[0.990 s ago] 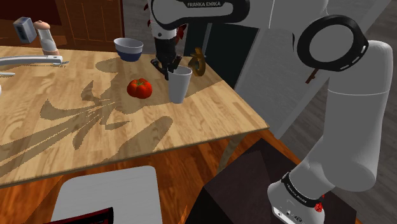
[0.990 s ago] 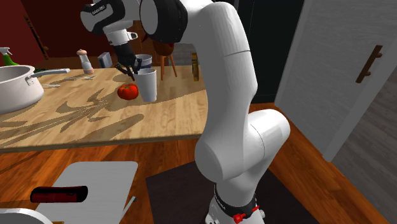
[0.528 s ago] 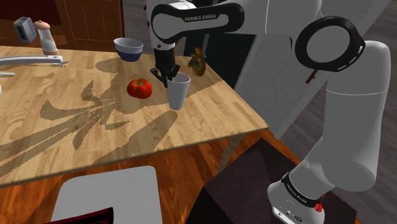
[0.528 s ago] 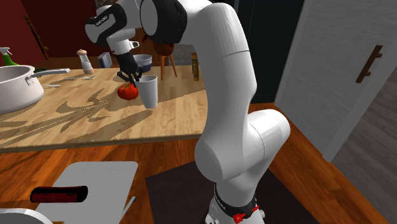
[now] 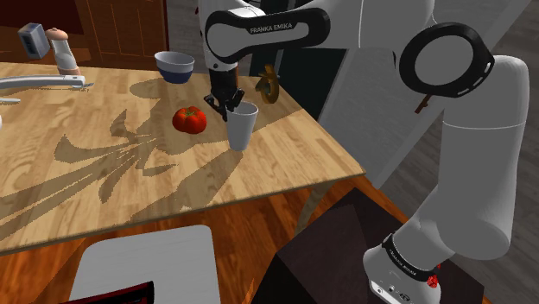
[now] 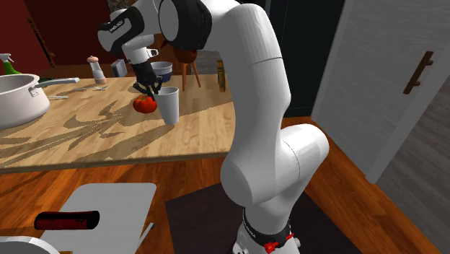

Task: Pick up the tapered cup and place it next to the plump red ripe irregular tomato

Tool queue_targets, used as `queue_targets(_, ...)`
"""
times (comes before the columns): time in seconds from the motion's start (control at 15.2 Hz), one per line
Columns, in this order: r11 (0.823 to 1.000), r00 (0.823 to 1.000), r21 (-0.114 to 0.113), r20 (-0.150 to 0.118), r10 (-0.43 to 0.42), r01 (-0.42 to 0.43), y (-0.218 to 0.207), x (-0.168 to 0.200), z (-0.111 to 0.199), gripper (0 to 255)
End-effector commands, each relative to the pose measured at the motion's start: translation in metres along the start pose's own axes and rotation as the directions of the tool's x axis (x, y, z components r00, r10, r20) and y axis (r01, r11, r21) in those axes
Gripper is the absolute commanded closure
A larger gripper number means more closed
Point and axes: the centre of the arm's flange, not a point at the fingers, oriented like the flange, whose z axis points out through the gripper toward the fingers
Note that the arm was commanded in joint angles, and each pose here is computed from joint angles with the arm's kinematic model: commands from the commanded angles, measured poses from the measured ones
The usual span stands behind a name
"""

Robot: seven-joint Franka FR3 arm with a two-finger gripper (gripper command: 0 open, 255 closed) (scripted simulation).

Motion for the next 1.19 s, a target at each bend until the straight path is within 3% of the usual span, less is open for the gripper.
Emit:
queue_targets(0.0,1.0,1.0,0.0,0.0,0.0,0.0,0.0,0.0,0.0,0)
queue_targets(0.33,1.0,1.0,0.0,0.0,0.0,0.0,0.0,0.0,0.0,0)
queue_targets(0.59,1.0,1.0,0.0,0.0,0.0,0.0,0.0,0.0,-0.05,0)
queue_targets(1.12,1.0,1.0,0.0,0.0,0.0,0.0,0.0,0.0,-0.05,0)
